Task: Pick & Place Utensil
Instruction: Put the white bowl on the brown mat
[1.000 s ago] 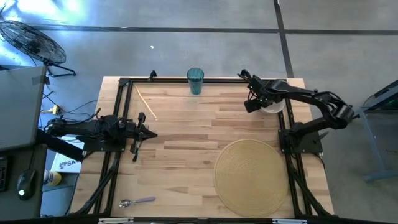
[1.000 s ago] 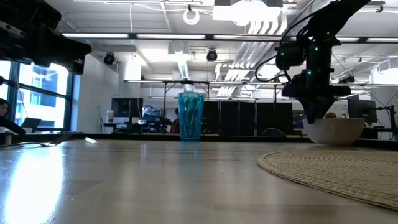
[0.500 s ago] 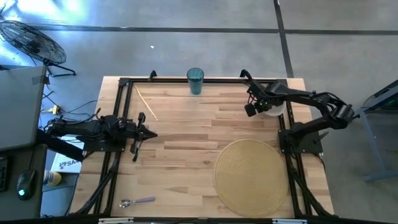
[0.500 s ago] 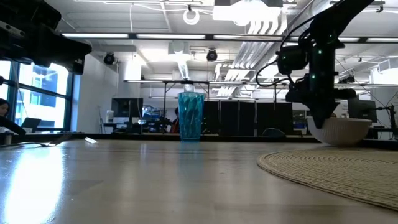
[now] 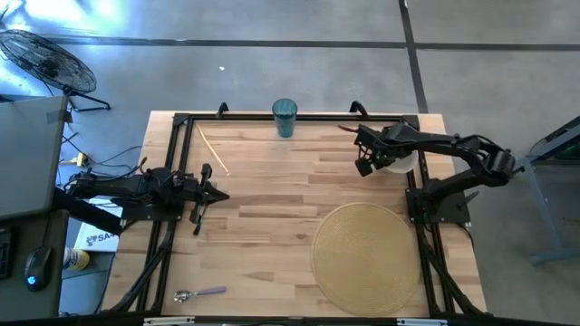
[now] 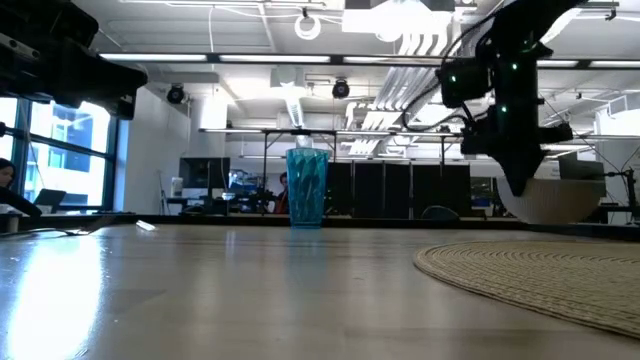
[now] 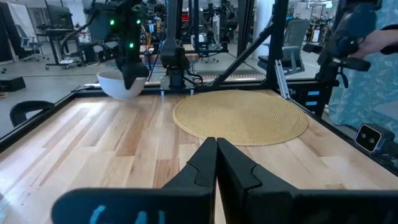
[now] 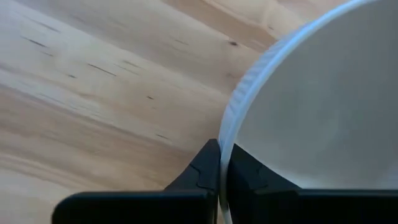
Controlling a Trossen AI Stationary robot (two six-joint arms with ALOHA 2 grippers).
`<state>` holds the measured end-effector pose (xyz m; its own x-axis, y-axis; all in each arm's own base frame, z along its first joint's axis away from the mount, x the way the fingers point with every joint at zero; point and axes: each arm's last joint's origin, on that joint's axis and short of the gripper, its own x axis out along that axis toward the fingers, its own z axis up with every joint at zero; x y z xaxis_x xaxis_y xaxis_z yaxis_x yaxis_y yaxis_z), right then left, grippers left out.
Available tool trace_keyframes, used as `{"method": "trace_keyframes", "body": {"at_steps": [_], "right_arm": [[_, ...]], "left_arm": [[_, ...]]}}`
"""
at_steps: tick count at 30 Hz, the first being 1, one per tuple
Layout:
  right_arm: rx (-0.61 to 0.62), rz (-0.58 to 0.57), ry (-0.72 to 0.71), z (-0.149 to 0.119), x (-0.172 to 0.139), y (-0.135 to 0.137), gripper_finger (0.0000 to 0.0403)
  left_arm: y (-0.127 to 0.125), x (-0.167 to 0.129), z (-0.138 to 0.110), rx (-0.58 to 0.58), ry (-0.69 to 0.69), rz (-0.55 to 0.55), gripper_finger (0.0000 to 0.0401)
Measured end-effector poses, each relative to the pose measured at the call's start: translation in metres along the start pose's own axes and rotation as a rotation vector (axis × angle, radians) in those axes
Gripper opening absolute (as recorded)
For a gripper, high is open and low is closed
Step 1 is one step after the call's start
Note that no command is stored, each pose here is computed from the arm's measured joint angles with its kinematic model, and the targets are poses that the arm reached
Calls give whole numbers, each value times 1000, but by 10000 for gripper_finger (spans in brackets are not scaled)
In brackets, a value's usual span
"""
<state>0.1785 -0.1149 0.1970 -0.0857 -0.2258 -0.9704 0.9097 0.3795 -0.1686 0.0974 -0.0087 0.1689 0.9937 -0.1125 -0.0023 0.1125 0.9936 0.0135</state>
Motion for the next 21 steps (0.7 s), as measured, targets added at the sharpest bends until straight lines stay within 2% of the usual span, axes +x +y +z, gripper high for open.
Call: {"method": "trace_keyframes", "body": {"at_steps": [12,21], "right_arm": [[-15,27,-37,-13,-50,30,3],[-43,130,19,-47,-86,58,2]], "left_arm": [[0,0,0,0,0,-1,1],[0,0,0,0,-1,0,1]]}}
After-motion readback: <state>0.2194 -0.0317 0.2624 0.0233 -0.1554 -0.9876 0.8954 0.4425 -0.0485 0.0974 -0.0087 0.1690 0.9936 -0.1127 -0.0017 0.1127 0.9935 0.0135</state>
